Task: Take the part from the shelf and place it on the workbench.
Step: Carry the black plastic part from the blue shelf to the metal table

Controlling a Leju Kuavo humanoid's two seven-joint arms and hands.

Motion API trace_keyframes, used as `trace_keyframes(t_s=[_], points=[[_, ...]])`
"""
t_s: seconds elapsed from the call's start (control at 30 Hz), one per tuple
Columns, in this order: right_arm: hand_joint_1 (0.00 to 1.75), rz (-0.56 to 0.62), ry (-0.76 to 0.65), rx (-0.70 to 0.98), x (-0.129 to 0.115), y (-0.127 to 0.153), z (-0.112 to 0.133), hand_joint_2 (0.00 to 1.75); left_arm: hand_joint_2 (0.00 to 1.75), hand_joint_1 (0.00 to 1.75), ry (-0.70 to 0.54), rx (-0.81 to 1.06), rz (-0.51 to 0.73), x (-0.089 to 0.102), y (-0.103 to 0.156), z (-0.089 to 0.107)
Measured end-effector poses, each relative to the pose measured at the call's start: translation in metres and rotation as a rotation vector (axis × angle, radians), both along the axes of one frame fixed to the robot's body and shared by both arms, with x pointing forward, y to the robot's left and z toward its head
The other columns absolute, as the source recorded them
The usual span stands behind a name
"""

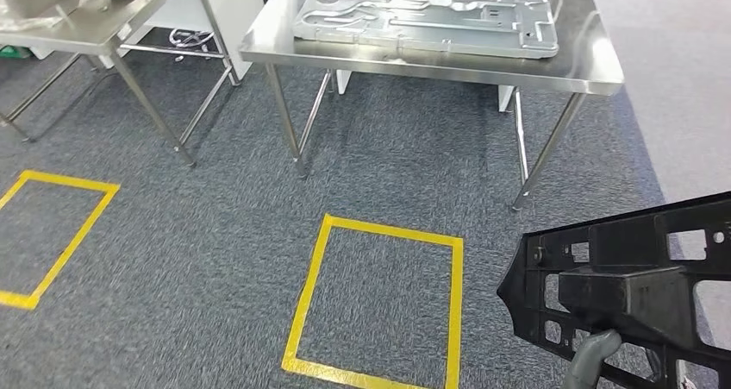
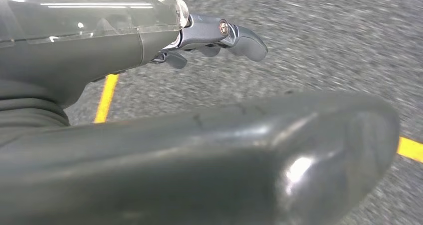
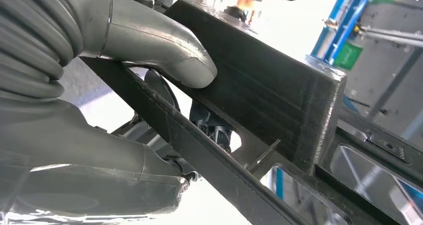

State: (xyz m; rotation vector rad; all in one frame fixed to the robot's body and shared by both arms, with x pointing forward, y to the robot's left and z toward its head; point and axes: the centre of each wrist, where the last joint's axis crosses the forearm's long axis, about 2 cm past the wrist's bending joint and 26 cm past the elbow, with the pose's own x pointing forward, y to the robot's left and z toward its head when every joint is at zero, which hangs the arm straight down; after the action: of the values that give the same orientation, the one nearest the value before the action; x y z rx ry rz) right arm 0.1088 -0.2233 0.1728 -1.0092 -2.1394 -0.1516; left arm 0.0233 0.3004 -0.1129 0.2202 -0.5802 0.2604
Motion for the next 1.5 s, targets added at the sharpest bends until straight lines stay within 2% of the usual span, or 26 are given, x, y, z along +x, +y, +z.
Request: trace_keyframes(t_s=[1.5], points=[[1.75, 0.009, -0.016, -0.031, 0.011, 0.002, 0.006, 1.75, 0.0, 0.0, 0.007, -0.012, -0.008, 0.0, 0.001, 0.0]])
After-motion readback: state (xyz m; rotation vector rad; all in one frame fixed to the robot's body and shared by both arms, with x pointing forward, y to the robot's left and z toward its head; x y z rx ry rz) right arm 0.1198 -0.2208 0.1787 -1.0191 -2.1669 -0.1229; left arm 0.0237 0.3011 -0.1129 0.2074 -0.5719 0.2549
